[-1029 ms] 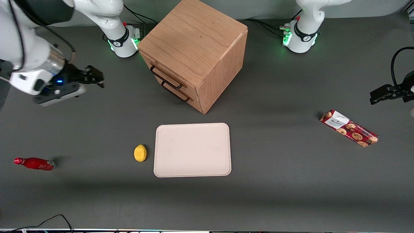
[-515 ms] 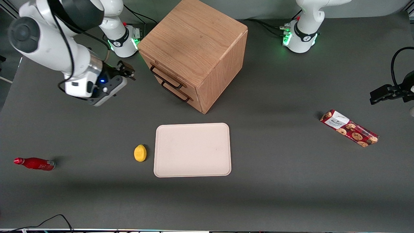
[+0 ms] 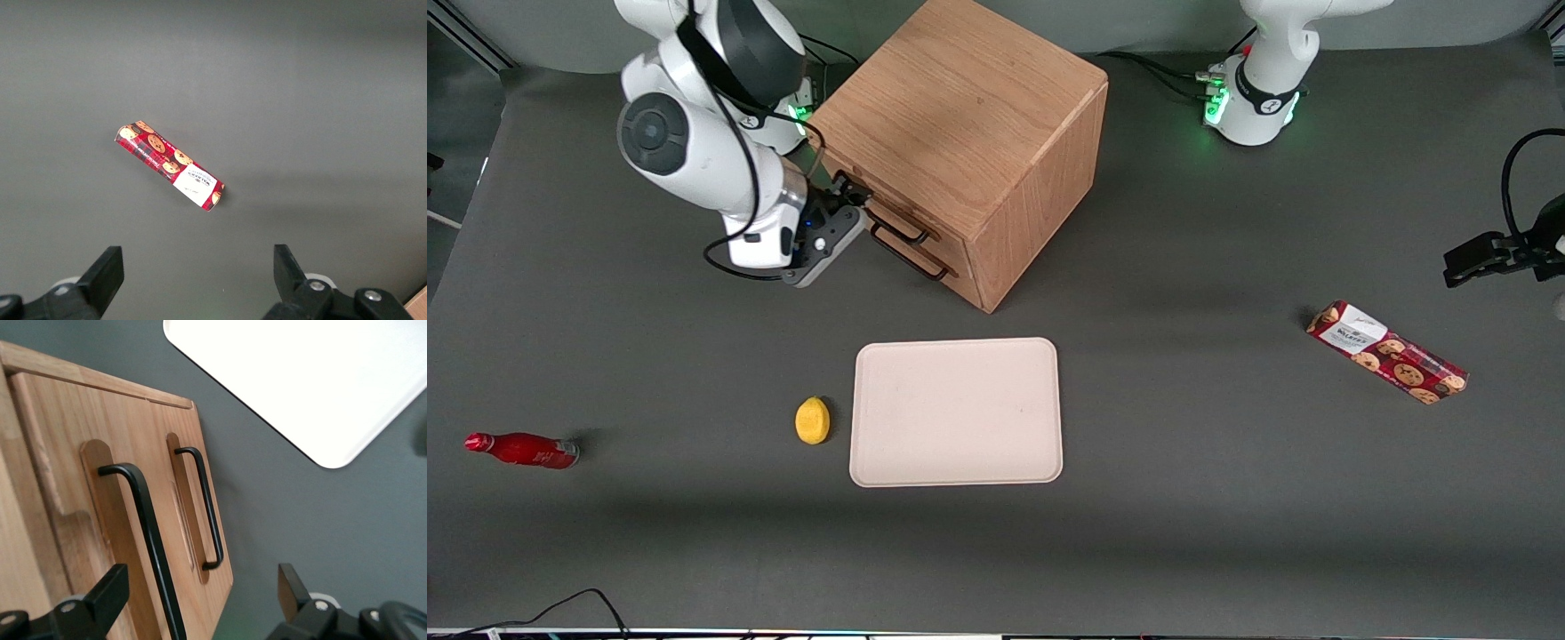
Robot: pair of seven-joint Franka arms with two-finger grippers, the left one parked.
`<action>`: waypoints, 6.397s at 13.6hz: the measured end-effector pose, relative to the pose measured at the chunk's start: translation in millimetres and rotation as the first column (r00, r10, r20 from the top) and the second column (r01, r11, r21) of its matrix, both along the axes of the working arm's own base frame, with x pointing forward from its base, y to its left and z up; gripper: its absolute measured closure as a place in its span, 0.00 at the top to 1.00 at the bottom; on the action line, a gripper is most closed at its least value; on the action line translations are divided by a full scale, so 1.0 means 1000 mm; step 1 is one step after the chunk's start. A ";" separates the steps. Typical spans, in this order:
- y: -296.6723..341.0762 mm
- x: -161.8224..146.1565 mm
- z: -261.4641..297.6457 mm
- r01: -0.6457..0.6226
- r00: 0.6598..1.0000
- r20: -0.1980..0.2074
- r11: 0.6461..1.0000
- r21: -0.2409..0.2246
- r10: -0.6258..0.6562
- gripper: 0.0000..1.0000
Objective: Open upper drawer
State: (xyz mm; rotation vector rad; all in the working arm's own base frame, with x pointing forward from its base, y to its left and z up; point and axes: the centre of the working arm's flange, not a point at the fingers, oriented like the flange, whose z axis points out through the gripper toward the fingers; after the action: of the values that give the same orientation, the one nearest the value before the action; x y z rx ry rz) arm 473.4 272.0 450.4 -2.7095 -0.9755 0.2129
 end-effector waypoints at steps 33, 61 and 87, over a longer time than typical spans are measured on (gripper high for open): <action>0.001 -0.017 -0.072 -0.058 0.998 0.012 0.998 -0.031 0.058 1.00; -0.112 0.084 -0.066 0.090 0.987 0.142 0.992 -0.086 -0.078 1.00; -0.167 0.135 0.025 0.141 0.970 0.220 0.980 -0.140 -0.108 1.00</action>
State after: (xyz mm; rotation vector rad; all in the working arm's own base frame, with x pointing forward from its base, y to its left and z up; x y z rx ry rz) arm 608.0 105.1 475.4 -2.9728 -0.8696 -0.0258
